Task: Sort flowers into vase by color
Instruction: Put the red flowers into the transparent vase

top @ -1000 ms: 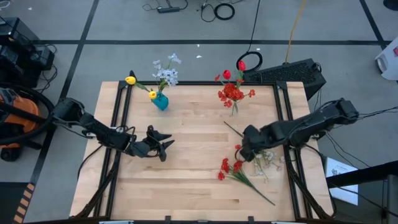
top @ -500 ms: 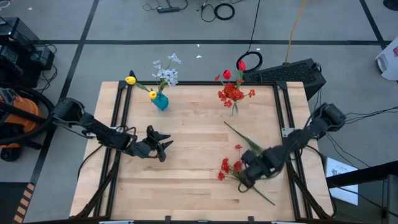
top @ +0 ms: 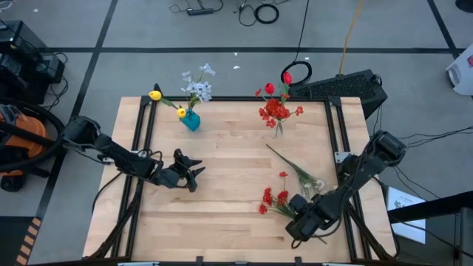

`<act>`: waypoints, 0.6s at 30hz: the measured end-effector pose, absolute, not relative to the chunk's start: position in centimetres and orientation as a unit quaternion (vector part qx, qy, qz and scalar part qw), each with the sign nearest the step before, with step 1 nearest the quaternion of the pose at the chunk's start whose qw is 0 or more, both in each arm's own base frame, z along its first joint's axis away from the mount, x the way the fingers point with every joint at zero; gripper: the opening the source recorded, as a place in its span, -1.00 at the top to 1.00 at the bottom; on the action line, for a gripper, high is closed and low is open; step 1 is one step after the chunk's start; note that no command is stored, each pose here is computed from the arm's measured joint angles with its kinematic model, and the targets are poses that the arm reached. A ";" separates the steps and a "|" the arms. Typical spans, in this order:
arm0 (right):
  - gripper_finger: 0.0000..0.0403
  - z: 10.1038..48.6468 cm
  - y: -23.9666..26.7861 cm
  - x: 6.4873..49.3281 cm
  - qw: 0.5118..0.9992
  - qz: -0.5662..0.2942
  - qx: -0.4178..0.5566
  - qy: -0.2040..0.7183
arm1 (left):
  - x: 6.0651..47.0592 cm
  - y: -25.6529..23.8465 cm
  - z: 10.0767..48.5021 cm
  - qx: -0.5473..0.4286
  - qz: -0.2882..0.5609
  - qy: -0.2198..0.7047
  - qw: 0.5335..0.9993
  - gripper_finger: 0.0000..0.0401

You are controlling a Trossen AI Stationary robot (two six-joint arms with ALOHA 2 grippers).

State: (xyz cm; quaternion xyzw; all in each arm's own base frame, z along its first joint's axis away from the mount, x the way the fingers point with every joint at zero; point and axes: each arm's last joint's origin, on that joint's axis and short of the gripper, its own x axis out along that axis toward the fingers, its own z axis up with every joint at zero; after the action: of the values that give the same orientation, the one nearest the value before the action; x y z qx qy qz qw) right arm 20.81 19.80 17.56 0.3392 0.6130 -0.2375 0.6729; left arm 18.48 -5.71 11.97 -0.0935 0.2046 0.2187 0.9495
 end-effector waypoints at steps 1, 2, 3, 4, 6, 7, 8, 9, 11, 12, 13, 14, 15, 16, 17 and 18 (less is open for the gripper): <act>0.58 17.2 19.9 20.8 0.672 -0.240 0.333 0.616 | 18.5 -5.7 12.0 -0.093 0.219 0.205 0.949 0.25; 0.55 16.8 20.0 20.9 0.671 -0.241 0.326 0.621 | 18.5 -5.7 12.0 -0.094 0.219 0.205 0.950 0.25; 0.52 16.4 20.1 20.9 0.671 -0.243 0.320 0.623 | 18.5 -5.7 12.0 -0.093 0.219 0.205 0.949 0.25; 0.49 16.1 20.2 21.0 0.670 -0.245 0.317 0.625 | 18.5 -5.7 12.0 -0.093 0.219 0.205 0.949 0.25; 0.45 15.5 20.4 21.2 0.668 -0.246 0.316 0.627 | 18.5 -5.7 12.0 -0.094 0.219 0.205 0.949 0.25; 0.43 15.3 20.5 21.3 0.665 -0.242 0.315 0.633 | 18.5 -5.7 12.0 -0.094 0.219 0.205 0.949 0.25; 0.42 15.0 20.7 21.4 0.663 -0.236 0.313 0.637 | 18.5 -5.7 12.0 -0.094 0.219 0.205 0.949 0.25; 0.42 14.7 20.8 21.4 0.662 -0.232 0.311 0.642 | 18.5 -5.7 12.0 -0.094 0.219 0.205 0.949 0.25; 0.41 14.2 20.9 21.6 0.661 -0.226 0.304 0.648 | 18.5 -5.7 12.0 -0.094 0.219 0.205 0.949 0.25; 0.41 14.1 21.0 21.6 0.663 -0.223 0.298 0.650 | 18.5 -5.7 12.0 -0.094 0.219 0.205 0.949 0.25; 0.42 14.0 21.0 21.7 0.664 -0.219 0.293 0.652 | 18.5 -5.7 12.0 -0.094 0.219 0.205 0.949 0.25; 0.42 13.9 21.0 21.8 0.666 -0.216 0.287 0.654 | 18.5 -5.7 12.0 -0.094 0.219 0.205 0.949 0.25; 0.43 13.8 20.9 21.8 0.668 -0.212 0.278 0.656 | 18.5 -5.7 12.0 -0.094 0.219 0.205 0.949 0.25; 0.45 13.7 20.9 21.8 0.673 -0.205 0.268 0.658 | 18.5 -5.7 12.0 -0.095 0.219 0.204 0.949 0.25; 0.47 13.7 20.8 21.9 0.679 -0.197 0.256 0.659 | 18.5 -5.7 12.0 -0.096 0.219 0.204 0.949 0.25; 0.50 13.6 20.8 22.0 0.685 -0.193 0.248 0.658 | 18.5 -5.7 12.0 -0.096 0.219 0.204 0.949 0.25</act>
State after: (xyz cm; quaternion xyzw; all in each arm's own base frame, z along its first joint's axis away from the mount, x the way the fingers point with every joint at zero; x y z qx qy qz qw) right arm 21.96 20.77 13.64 0.2479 0.6577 -0.1931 0.6846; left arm 18.48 -5.71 11.97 -0.0965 0.2038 0.2193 0.9492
